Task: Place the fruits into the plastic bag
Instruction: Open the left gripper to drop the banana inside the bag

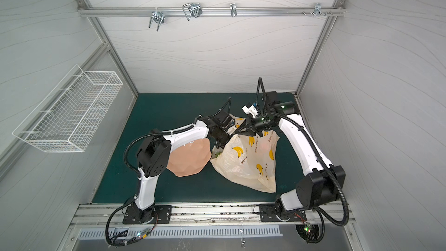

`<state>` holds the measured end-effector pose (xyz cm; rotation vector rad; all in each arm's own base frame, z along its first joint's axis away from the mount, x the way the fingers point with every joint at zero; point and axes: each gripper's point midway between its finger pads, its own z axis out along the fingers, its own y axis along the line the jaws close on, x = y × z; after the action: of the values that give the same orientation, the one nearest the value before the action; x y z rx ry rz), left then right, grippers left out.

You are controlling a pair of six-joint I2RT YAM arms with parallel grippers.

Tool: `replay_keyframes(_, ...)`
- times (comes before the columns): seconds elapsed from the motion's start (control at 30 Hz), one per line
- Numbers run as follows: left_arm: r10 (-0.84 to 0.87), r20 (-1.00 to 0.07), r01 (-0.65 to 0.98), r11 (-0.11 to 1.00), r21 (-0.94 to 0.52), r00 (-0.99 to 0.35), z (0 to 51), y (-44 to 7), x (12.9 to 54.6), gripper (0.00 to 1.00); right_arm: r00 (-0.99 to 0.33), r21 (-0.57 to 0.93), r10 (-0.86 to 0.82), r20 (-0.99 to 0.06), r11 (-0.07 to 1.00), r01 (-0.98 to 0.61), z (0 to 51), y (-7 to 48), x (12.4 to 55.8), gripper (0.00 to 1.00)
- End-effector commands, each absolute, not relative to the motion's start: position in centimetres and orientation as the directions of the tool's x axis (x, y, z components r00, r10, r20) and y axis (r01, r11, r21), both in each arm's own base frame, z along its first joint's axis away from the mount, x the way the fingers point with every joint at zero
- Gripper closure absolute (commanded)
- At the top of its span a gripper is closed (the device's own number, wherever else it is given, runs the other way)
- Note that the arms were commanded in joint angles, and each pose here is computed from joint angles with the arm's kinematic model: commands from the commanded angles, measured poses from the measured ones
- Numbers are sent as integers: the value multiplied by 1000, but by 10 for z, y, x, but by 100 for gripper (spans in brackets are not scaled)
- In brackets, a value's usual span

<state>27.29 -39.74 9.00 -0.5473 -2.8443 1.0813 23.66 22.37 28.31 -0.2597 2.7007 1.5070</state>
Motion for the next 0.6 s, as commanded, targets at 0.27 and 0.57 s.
replay_keyframes(0.27, 284, -110, 279, 667, -691, -953, 127, -390, 276, 26, -985, 856, -132, -113, 490, -165, 288, 223, 231, 100)
replay_keyframes(0.57, 252, -200, 322, 704, -633, -947, 161, -365, 292, 23, -986, 848, -120, -112, 506, -158, 288, 216, 230, 100)
